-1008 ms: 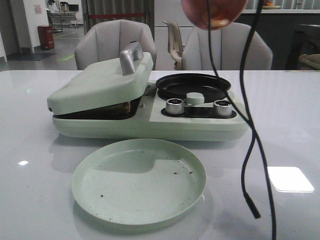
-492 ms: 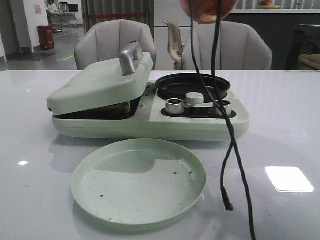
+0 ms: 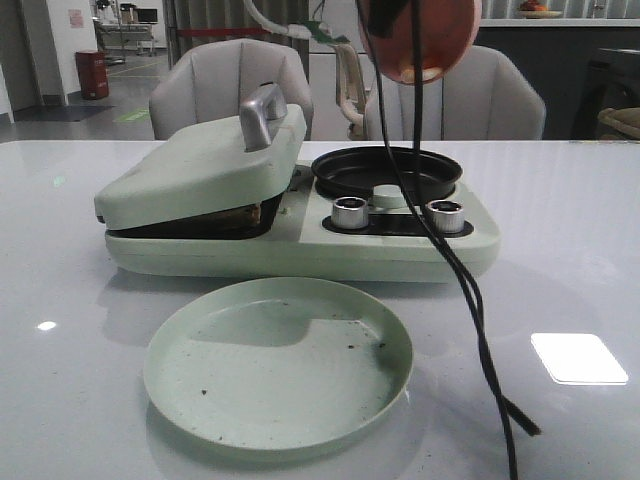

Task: Make breakfast with bread and shrimp
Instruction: 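Tilt the bowl with the right gripper to pour shrimp into the pan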

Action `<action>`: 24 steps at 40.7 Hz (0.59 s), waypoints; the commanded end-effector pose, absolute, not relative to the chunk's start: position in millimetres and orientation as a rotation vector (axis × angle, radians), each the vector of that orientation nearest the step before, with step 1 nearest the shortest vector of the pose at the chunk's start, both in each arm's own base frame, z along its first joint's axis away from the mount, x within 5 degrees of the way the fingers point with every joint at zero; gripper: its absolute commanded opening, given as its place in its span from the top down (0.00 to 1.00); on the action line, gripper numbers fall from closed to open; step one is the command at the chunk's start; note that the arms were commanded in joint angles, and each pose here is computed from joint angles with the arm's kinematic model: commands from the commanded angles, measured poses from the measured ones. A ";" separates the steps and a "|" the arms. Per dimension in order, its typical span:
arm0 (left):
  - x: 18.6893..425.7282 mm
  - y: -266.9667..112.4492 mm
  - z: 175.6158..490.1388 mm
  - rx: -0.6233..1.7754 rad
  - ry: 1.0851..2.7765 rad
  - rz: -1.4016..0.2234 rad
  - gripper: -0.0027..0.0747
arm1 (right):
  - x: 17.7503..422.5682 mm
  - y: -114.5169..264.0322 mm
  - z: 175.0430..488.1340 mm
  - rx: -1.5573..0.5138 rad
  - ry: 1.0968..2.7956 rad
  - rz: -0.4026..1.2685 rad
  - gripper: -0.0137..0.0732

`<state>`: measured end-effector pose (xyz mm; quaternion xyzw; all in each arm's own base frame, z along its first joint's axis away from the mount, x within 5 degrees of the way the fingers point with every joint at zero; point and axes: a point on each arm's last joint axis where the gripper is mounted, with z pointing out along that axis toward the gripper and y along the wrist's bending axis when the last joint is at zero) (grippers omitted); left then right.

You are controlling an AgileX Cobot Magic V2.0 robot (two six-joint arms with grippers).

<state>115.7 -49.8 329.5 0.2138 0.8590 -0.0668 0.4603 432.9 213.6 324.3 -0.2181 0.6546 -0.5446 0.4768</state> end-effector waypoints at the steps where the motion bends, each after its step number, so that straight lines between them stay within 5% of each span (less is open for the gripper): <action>1: 117.7 -51.6 345.4 0.502 2.008 -0.187 0.84 | 418.4 204.7 375.0 -0.433 1.463 -1.364 0.79; 24: 117.6 -51.6 345.2 0.501 2.011 -0.188 0.84 | 415.6 207.4 385.0 -0.388 1.460 -1.302 0.79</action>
